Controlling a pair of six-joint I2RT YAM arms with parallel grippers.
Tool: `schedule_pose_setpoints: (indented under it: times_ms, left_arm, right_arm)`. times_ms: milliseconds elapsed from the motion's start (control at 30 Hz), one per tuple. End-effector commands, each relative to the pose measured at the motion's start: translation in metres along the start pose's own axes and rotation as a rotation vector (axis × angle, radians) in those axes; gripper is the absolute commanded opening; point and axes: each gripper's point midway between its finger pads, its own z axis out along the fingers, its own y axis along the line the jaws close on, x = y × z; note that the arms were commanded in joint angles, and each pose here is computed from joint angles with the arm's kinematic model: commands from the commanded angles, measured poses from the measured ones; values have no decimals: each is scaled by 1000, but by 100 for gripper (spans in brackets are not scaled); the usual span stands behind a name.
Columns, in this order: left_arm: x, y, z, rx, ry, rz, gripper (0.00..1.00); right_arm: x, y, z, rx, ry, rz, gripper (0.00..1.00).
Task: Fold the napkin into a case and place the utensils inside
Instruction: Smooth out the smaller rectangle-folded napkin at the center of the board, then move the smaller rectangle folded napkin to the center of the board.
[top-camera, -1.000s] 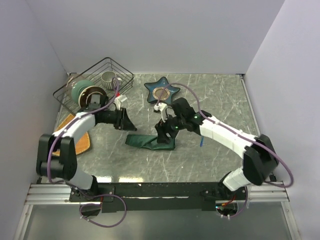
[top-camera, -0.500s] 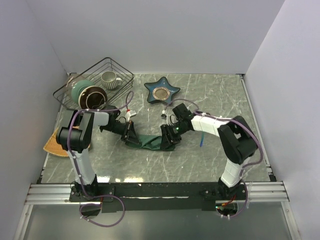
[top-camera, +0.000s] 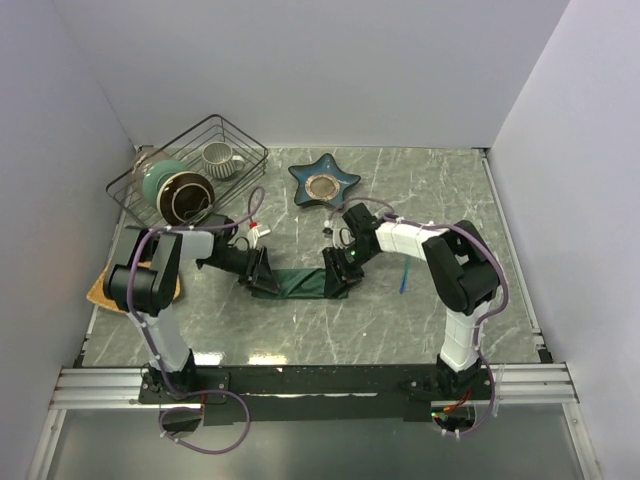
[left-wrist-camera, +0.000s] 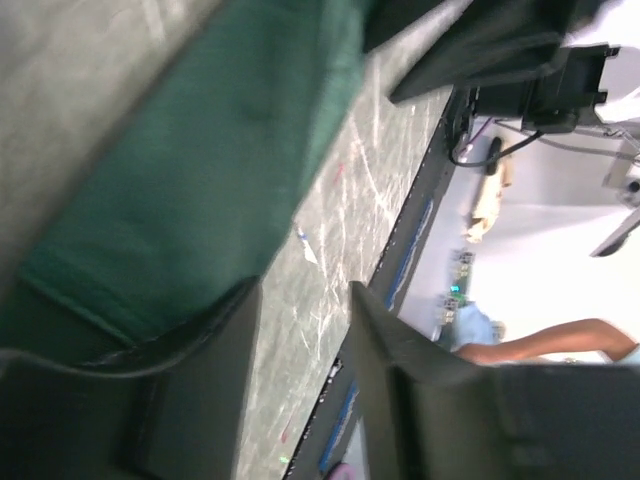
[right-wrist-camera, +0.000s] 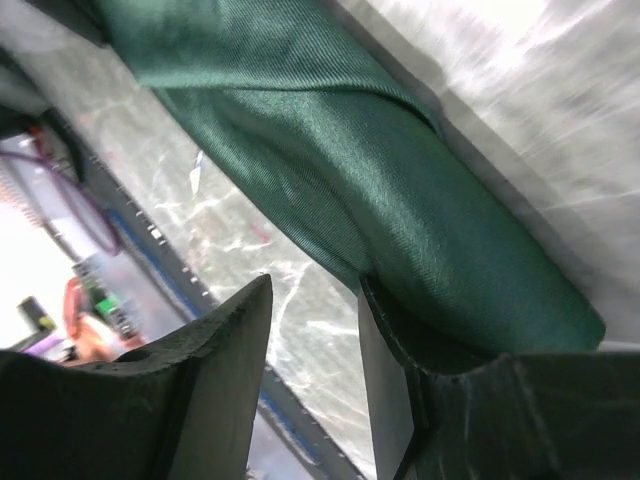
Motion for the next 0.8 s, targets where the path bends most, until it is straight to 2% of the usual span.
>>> schedule_pose_setpoints:
  times_ms: [0,33,100,200,267,333,367,500,600,667,767]
  left_arm:
    - [-30,-33,-19,0,-82,214,53]
    - [-35,-44,-27,-26,-107,279,54]
    - [-48,-51,-40,-90,-151,390,57]
    - [-81,-50,-72,-282,-250,507,58]
    - [-94,-32,-89,-445,-236,570,56]
    - [-110,-23,-100,-538,-219,626,52]
    - [-119,-14,-109,-615,-205,667,47]
    - [-108,11,-99,-685,-60,705,36]
    - [-94,25,-82,-720,18,751,30]
    - [-84,32,-73,-743,59,774,27]
    - [-75,39,-60,-779,123,823,25]
  right_arm:
    - [-33,-39,-9,217,-49,-141,48]
    - [-39,-46,-10,258,-54,-150,49]
    - [-60,-49,-19,303,-71,-295,49]
    - [-90,-49,-30,360,-104,-471,51]
    - [-106,-44,-39,379,-129,-575,53]
    - [-121,-27,-50,361,-164,-628,59]
    - [-123,-20,-53,342,-171,-641,61]
    - [-119,14,-83,279,-240,-622,69]
    - [-109,27,-102,232,-292,-529,70]
    - [-105,22,-112,242,-319,-432,70]
    - [-95,2,-125,272,-340,-281,62]
